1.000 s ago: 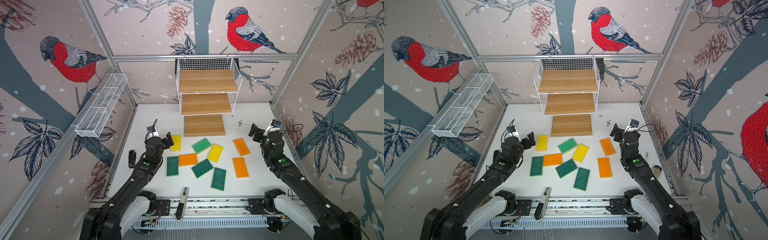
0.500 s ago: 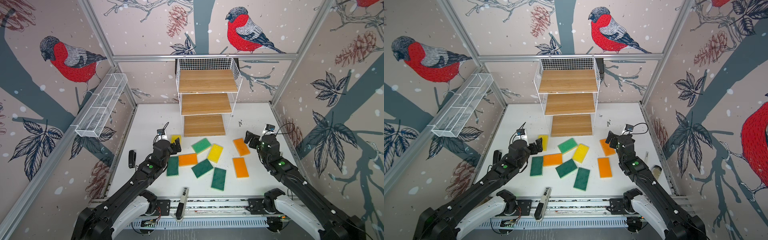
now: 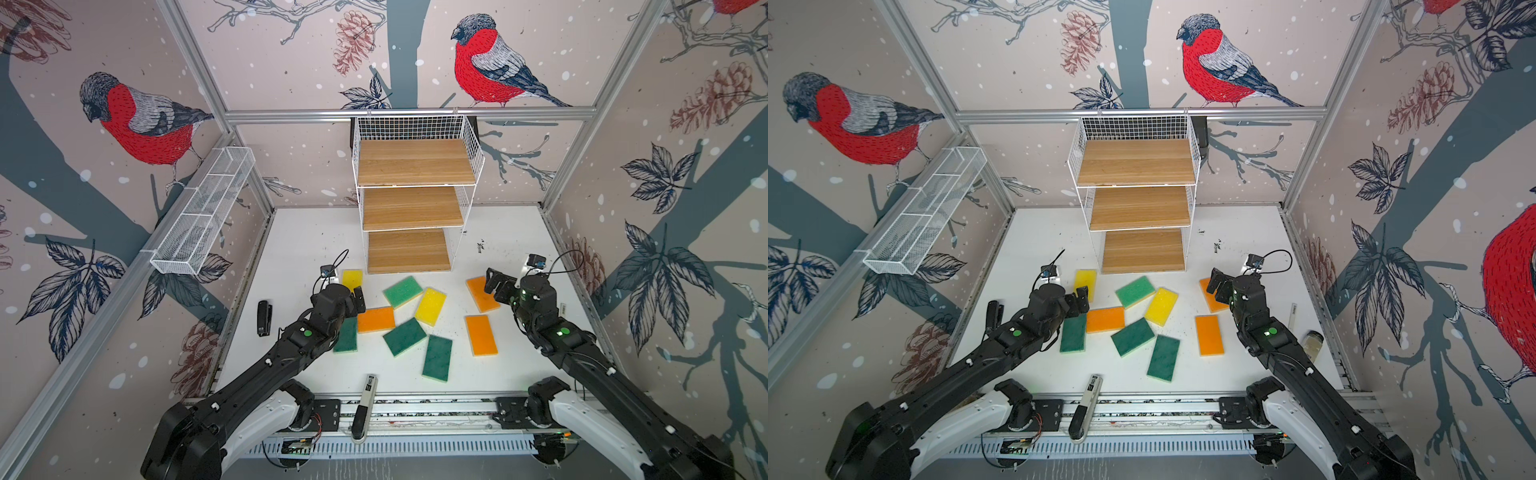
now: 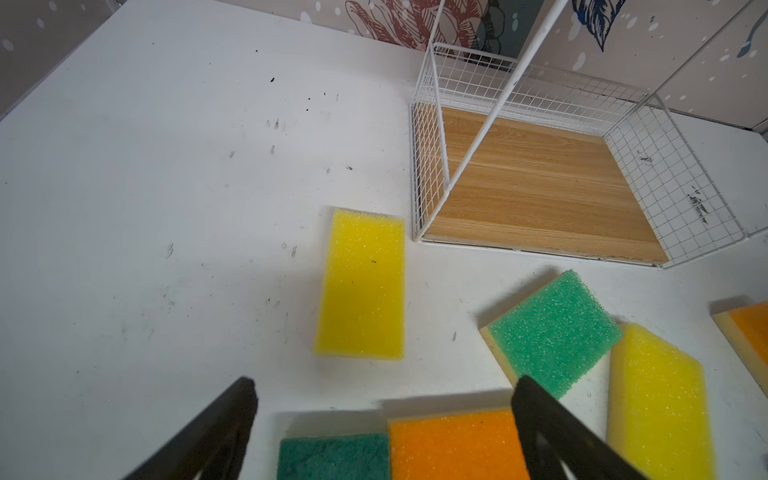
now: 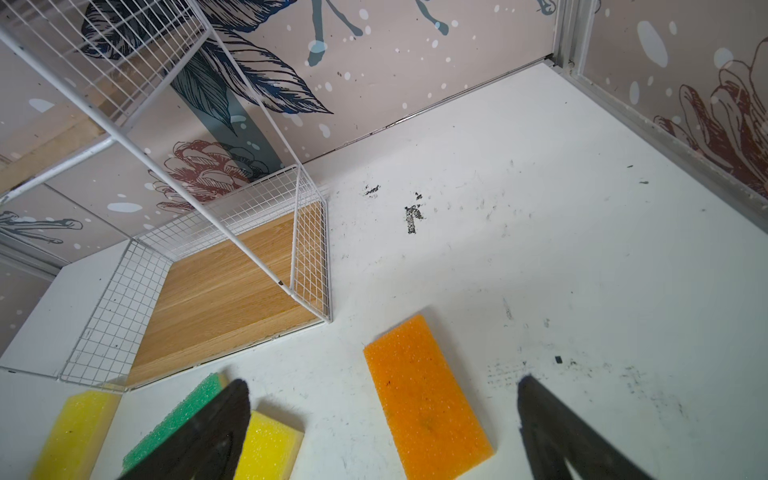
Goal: Place and organize the cleaning sponges onto the shelf
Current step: 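Reach left gripper to the yellow sponge while right gripper nears orange sponges, then close the left gripper on the yellow sponge and lift it, then carry the yellow sponge with the left gripper up onto the top shelf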
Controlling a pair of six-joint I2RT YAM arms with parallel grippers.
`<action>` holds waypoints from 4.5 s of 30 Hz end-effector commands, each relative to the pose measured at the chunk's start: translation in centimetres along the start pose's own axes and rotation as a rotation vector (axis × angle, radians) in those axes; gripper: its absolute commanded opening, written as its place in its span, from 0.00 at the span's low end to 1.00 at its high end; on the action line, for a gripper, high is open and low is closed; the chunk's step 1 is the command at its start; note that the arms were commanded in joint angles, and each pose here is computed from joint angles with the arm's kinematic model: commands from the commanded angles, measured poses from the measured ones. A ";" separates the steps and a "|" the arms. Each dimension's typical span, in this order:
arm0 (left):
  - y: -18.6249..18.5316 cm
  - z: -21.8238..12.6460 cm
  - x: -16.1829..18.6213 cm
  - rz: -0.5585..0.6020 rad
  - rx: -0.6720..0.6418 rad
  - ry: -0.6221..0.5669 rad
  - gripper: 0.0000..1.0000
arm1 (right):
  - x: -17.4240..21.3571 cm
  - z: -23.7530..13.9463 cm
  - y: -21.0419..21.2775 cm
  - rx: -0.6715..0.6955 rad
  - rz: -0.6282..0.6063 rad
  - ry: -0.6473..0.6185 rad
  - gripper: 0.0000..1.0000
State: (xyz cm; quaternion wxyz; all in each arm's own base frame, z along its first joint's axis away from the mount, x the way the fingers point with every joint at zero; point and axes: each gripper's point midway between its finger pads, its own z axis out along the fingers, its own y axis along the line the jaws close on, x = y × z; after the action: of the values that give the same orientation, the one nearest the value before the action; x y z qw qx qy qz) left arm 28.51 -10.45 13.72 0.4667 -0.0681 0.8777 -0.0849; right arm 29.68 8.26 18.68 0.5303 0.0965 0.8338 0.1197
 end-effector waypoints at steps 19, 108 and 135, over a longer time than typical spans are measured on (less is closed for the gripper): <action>1.0 2.5 3.4 0.060 -0.091 0.131 0.97 | 0.9 1.4 1.3 -0.030 -0.005 0.037 1.00; 0.2 1.7 -1.7 0.017 -0.049 0.224 0.65 | 2.2 1.1 0.0 0.022 -0.042 0.075 1.00; -6.9 -11.7 -18.5 0.122 0.133 -0.080 0.62 | 0.9 0.1 0.9 -0.004 -0.040 0.085 1.00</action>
State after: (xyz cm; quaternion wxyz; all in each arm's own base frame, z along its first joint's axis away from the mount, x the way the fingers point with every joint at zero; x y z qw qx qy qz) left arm 29.41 -12.25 35.63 0.5055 -0.0025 0.8551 -0.1149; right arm 29.57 9.46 17.92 0.4963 0.0741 0.8572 0.1155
